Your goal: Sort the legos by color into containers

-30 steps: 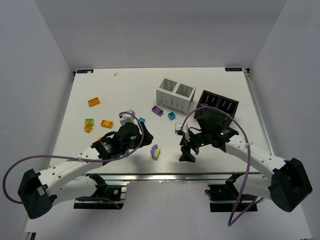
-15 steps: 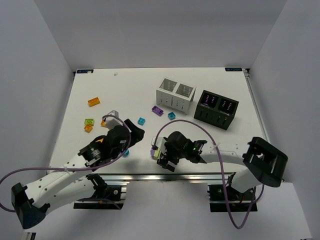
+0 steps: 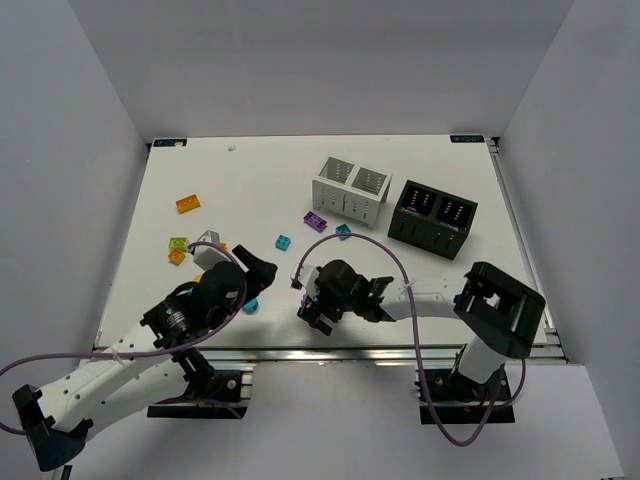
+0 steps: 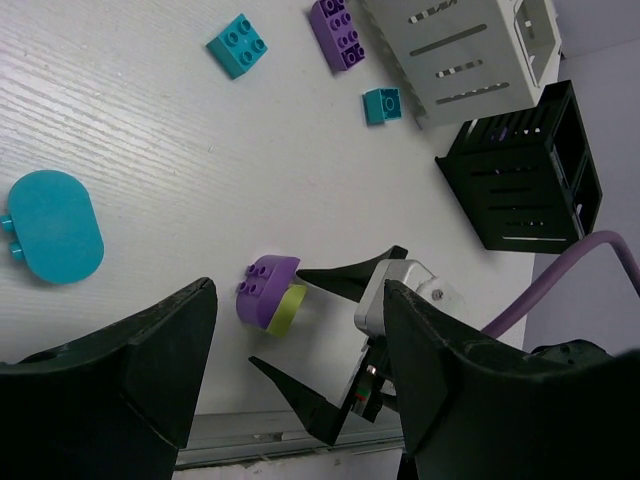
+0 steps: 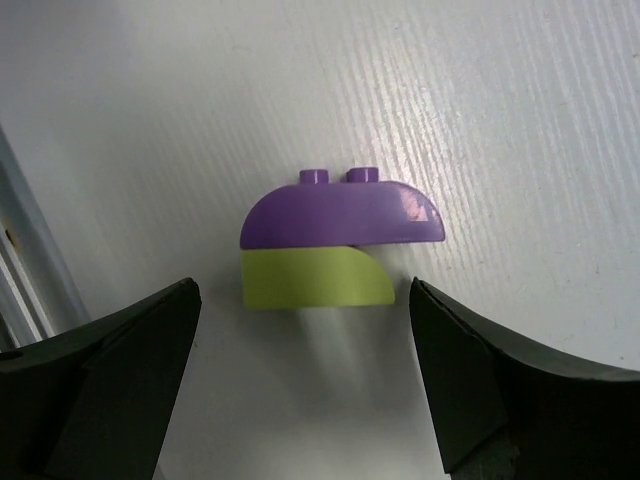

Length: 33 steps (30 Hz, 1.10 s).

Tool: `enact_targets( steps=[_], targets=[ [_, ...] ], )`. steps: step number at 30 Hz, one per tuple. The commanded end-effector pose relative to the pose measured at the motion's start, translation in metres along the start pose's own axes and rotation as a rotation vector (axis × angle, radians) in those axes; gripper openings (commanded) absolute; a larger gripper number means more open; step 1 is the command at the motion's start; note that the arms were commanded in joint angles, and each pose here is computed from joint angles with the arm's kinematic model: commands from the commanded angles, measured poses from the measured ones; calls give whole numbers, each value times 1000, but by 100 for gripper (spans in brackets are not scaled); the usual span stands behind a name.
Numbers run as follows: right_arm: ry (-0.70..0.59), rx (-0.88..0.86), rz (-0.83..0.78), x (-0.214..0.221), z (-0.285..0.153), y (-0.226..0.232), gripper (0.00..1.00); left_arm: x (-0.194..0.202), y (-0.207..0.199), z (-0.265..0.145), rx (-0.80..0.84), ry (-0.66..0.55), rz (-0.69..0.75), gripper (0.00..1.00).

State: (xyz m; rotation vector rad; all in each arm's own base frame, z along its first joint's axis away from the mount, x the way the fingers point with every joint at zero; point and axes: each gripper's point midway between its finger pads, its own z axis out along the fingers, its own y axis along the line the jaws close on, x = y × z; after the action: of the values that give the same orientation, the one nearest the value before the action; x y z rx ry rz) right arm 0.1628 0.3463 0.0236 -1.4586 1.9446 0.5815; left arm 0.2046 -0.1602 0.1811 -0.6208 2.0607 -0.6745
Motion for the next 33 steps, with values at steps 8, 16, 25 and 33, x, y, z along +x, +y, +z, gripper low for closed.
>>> enact_targets(
  steps=[8,16,25,33],
  targets=[
    [-81,31,-12,-29,13,-7,87,0,6,2,-26,-11,-3,77],
    [-93,-16,-66,-26,7,1,71,10,5,4,-7,26,-18,77],
    [-140,-75,-154,-38,-14,8,26,29,0,11,32,96,-7,78],
    [-240,-170,-252,-56,-60,-8,0,50,-29,12,184,194,26,79]
  ],
)
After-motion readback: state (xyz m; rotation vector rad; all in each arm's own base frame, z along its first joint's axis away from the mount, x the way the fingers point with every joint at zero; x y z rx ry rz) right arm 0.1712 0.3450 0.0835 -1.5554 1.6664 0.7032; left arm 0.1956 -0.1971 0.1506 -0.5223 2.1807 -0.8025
